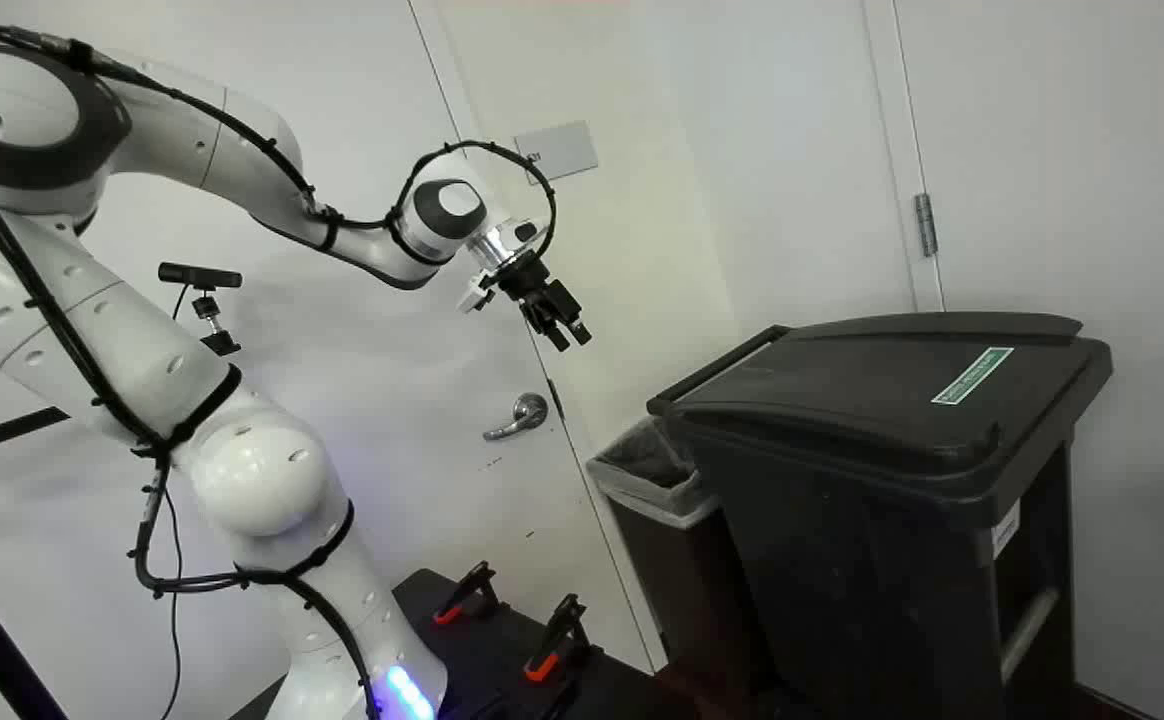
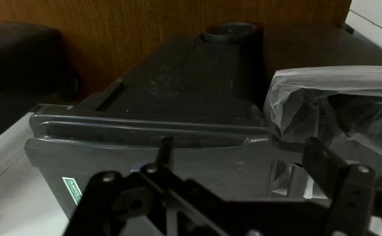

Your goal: Open the black bin on the left

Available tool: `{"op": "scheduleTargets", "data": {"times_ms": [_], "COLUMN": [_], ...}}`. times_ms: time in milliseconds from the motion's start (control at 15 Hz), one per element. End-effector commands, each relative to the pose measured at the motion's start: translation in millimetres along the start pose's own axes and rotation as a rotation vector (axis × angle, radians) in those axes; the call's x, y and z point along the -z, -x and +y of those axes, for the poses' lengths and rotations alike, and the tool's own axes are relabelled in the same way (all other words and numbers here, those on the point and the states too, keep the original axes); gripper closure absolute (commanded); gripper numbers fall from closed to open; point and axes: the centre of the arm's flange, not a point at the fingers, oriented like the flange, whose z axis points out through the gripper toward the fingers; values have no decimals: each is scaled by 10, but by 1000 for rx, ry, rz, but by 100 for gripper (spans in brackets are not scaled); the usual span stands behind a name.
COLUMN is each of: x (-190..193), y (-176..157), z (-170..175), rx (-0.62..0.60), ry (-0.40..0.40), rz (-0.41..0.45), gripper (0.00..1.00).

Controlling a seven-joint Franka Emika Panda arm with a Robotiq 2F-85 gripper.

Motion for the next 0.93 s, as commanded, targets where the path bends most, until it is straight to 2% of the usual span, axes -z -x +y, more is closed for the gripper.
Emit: {"op": "scheduleTargets", "data": {"times_ms": [0, 467, 667, 867], "x": [0, 0, -47, -144], "y": [0, 0, -49, -143], "z": [0, 0, 107, 312], "rx": [0, 0, -58, -147], "ry": [0, 0, -21, -77], "rz": [0, 0, 30, 52], "gripper": [0, 0, 0, 0]}}
